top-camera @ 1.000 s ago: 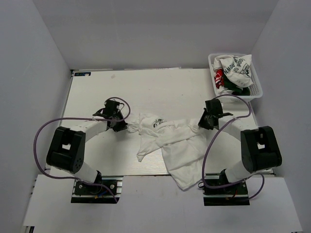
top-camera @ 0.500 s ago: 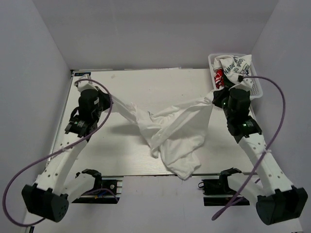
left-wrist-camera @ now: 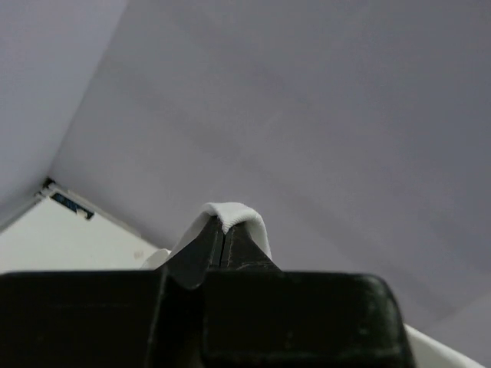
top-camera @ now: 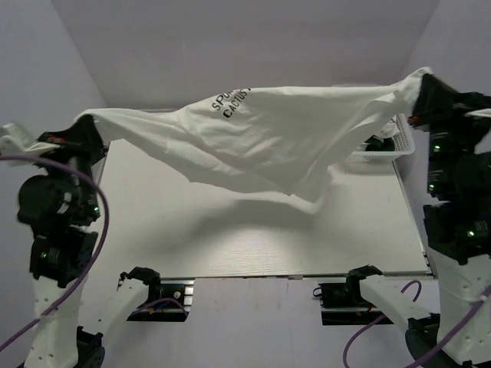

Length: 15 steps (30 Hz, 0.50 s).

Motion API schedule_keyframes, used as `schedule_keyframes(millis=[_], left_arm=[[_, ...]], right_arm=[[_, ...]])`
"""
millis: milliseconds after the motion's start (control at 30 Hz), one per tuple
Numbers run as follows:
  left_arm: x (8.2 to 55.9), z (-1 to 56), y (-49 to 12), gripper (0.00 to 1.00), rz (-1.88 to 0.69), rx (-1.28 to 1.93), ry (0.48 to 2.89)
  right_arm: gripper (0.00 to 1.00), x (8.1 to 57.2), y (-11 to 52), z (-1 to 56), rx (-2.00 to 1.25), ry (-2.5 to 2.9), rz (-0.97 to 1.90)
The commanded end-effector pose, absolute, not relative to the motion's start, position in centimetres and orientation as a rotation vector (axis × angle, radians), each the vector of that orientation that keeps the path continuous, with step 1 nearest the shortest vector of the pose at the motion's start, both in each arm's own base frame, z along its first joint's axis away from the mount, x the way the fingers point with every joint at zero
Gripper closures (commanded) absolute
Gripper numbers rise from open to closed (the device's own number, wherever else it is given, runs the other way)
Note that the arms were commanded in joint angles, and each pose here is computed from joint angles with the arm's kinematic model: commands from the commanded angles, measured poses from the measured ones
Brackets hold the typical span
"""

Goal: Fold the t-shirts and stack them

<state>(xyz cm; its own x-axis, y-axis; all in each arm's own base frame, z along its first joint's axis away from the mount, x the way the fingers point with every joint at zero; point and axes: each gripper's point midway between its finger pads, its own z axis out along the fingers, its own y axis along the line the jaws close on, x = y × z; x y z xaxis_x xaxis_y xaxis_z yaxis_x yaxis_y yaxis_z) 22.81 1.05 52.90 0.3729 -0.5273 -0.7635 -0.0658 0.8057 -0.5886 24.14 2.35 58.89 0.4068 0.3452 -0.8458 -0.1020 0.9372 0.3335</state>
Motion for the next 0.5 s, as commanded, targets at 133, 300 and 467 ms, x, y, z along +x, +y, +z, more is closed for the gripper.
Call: schedule_keyframes(millis=[133,300,467], left_arm=[[17.5,55.5,6.0,1.0,-0.172,-0.738,1.069],[20.3,52.2,6.6,1.0,-0.059,-0.818,1.129],[27.7,43.4,6.3,1.0,0.174,-0.913,1.33]], right_arm=[[1.0,20.5,-2.2,65.0,0.342,0.97,0.1],[1.0,26.5,-1.3,61.6,0.352,1.114,0.027],[1.0,37.2,2.4,50.7,0.322,1.419,0.027]])
